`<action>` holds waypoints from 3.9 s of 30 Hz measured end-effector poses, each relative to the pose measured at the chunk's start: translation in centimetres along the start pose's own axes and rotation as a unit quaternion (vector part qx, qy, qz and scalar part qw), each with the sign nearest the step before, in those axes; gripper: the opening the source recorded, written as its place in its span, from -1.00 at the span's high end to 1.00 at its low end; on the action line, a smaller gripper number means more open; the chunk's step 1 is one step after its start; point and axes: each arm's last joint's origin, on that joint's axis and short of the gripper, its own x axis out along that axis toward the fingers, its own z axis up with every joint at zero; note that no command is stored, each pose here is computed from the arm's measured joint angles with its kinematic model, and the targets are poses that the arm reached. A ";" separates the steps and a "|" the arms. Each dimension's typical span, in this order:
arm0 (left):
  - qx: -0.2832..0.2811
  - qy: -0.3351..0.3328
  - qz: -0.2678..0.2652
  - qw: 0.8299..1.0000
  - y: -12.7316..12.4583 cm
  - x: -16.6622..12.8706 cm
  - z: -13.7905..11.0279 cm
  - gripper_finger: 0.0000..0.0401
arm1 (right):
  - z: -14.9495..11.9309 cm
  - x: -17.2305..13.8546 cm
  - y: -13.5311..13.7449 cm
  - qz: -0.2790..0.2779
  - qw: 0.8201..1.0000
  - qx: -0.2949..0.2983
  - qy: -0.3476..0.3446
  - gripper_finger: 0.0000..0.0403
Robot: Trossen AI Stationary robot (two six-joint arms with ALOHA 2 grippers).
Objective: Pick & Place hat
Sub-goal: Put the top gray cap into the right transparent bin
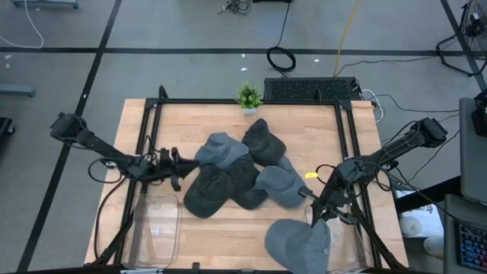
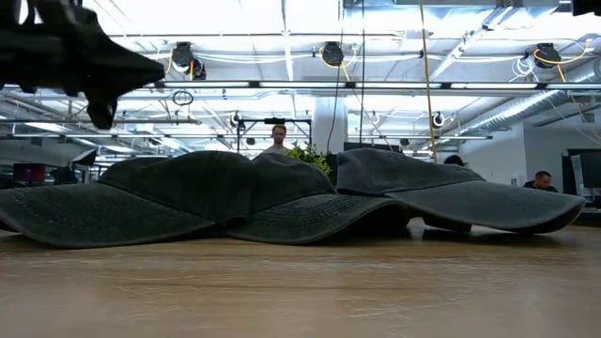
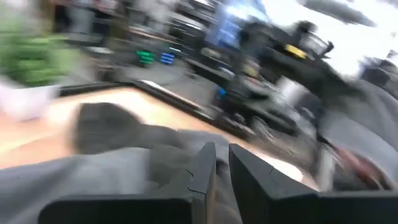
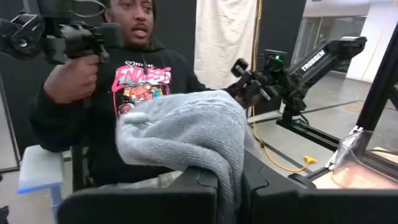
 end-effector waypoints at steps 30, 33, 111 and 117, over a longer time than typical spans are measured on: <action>-0.185 0.270 -0.192 0.925 -10.7 19.8 -0.4 -0.06 | 2.7 -1.4 -2.2 -0.117 0.979 -0.152 0.073 1.00; -0.195 0.298 -0.211 0.910 -11.3 20.4 -1.2 -0.04 | 2.6 -1.5 -2.3 -0.139 0.975 -0.150 0.083 1.00; -0.077 -0.186 0.050 0.978 -2.7 17.5 7.0 0.95 | -6.3 -4.7 -8.2 -0.585 0.752 -0.161 0.257 0.26; -0.106 -0.161 -0.004 0.981 -3.3 19.9 6.2 0.95 | -7.6 -3.6 -8.9 -0.590 0.570 -0.358 0.446 0.27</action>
